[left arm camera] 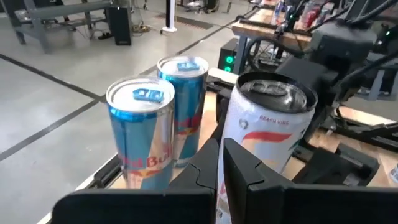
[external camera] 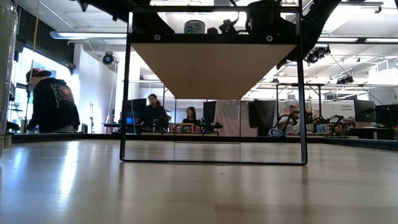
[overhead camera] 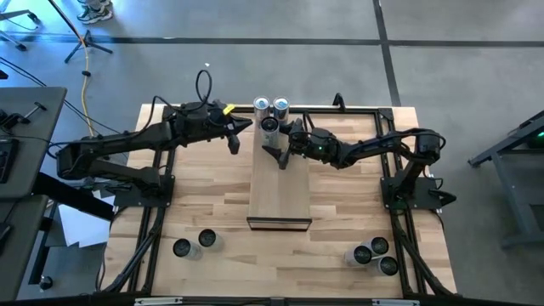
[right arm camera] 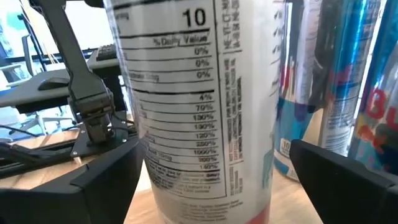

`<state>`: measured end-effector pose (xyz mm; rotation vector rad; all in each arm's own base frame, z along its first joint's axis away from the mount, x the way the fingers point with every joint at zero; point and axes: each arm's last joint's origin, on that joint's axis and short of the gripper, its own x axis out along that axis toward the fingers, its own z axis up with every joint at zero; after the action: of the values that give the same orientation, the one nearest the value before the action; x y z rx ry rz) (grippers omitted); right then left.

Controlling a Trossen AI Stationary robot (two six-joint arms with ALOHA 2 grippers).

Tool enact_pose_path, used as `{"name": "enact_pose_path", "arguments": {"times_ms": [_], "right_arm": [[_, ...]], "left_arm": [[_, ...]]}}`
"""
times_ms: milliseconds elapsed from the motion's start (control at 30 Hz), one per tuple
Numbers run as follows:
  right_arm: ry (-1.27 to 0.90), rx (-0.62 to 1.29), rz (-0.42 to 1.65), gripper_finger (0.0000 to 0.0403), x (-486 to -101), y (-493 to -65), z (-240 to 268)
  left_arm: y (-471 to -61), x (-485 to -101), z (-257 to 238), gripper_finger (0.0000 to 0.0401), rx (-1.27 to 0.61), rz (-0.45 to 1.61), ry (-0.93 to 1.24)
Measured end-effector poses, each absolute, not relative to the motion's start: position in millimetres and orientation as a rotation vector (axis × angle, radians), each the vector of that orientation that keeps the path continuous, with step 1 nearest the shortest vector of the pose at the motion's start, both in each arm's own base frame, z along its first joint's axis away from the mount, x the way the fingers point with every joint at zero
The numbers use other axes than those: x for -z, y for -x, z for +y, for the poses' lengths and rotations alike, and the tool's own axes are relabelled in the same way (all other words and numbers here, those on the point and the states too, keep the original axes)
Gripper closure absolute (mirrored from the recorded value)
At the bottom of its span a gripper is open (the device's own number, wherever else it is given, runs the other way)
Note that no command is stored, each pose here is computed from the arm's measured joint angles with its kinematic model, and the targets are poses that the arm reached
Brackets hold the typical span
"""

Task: Place canned beverage on shelf
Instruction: Put the top white pink soda can on the shelf

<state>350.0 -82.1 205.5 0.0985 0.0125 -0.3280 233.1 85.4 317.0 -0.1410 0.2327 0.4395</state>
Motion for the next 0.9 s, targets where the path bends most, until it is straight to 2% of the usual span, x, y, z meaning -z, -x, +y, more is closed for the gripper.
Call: {"name": "enact_pose_path", "arguments": {"times_ms": [500,900], "right_arm": [[-0.056,0.338,0.13,0.0003,-232.2,-330.3,-77.4],[-0.068,0.272,0.294,0.0004,-260.6,-293.8,-67.0]], "left_arm": [[-232.6,-315.2,85.4,0.0401,-0.443,0.251,0.143],[-228.8,-319.7,83.7,0.04,-0.441,0.232,0.141]]}}
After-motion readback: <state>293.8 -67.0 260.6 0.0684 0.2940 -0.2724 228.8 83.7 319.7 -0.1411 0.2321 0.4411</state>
